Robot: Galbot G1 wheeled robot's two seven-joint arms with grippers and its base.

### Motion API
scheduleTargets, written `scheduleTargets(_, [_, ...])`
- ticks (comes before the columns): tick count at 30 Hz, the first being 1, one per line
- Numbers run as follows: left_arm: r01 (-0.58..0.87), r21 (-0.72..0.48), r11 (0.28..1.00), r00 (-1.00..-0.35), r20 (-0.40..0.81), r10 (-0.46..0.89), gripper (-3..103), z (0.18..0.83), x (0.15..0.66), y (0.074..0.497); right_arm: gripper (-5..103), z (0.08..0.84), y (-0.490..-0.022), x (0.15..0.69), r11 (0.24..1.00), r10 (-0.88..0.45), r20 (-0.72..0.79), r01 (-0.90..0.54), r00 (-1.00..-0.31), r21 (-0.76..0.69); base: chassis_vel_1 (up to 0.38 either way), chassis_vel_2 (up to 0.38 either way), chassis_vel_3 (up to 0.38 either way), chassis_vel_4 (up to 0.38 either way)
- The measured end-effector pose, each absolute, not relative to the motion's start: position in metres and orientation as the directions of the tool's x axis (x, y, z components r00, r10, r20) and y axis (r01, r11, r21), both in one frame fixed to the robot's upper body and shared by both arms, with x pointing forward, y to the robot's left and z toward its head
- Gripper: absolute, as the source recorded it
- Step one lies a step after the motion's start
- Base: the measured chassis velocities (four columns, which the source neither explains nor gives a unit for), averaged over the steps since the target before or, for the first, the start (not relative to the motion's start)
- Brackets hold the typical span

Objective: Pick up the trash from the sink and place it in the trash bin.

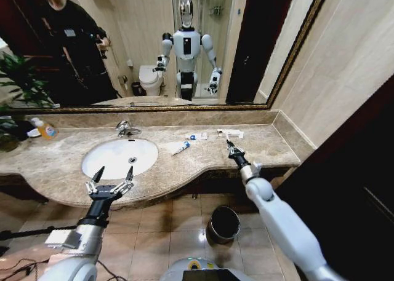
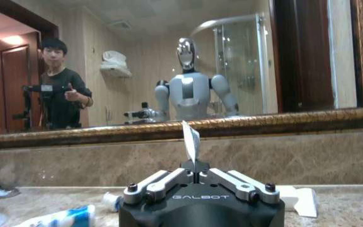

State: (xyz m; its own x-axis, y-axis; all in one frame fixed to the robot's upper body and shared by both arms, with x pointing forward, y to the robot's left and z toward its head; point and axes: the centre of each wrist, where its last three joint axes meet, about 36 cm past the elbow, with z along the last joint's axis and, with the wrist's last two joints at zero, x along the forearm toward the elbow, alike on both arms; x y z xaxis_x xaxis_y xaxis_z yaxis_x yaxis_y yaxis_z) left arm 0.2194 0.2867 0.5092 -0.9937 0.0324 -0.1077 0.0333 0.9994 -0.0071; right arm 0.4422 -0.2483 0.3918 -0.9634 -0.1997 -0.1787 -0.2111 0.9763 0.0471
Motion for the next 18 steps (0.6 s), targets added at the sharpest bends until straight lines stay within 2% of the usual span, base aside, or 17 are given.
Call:
scheduleTargets(6, [0.033,-0.007,0.999,-0.994,-0.108,0.032,100,0.509,0.219,0.287,0,0.369,-0.240,0.393,0.986,-0.164,-0.171,-0.164,-0.972,-0.012,0.000,0.000,0.000,0.000])
scheduleTargets(18, [0.033,-0.007,0.999,-0.994,-0.108,0.032,100,0.509,0.219,0.287,0,0.308,-0.253,0.331,0.998,-0.057,-0.073,-0.056,-0.996,-0.024,0.000,0.000,0.000,0.000])
